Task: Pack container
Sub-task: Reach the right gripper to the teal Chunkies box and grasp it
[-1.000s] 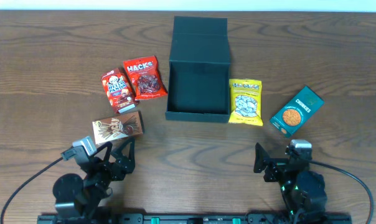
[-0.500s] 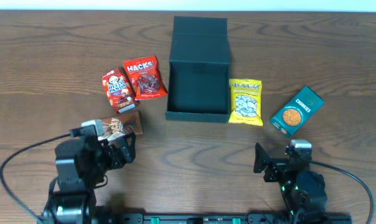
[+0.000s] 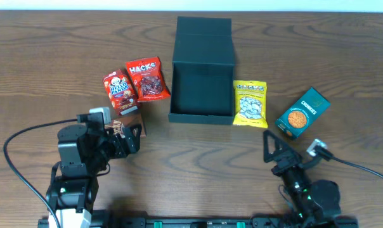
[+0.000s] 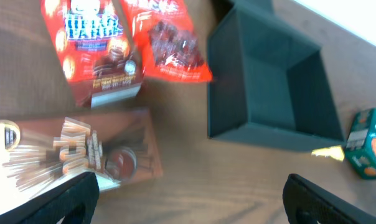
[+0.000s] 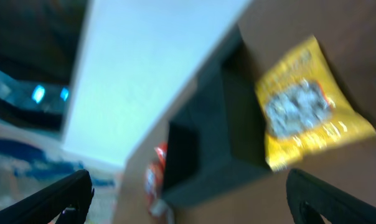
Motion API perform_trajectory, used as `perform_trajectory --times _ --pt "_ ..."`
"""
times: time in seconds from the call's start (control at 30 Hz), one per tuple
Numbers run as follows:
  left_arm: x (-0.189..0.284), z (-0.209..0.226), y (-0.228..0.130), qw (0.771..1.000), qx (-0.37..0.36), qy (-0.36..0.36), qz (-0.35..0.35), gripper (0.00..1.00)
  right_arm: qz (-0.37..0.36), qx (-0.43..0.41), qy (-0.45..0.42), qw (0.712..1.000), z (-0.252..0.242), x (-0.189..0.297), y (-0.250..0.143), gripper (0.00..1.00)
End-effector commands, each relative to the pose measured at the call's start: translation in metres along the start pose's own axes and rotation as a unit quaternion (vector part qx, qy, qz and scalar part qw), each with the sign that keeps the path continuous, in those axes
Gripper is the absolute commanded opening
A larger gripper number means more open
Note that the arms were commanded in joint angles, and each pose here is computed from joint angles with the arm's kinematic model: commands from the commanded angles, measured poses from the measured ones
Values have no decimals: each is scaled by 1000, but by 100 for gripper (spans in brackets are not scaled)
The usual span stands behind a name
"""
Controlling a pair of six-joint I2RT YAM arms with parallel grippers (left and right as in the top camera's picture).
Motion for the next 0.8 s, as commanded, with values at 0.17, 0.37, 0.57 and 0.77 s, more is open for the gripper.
perform_trajectory --times 0.17,0.37,0.57,0.77 --pt "-1 10 21 998 -22 46 -34 96 -116 78 -99 985 8 6 65 99" --pt "-16 17 20 998 -16 50 -19 96 -38 151 -222 963 30 -16 112 99" --pt "-26 22 17 999 -9 53 -1 96 97 101 -362 922 21 -55 135 99" --pt "-29 24 14 998 -6 55 6 96 194 29 -439 877 -13 -97 136 99"
Point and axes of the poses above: each gripper's point midway between its finger pads, its own x axis back along the fingers, its own z axis along the line the jaws close on, y = z × x, the point moved 4 cm from there along x, back along the fingers, and after that the axes turned 4 degrees about -x, right-handed, at the moved point
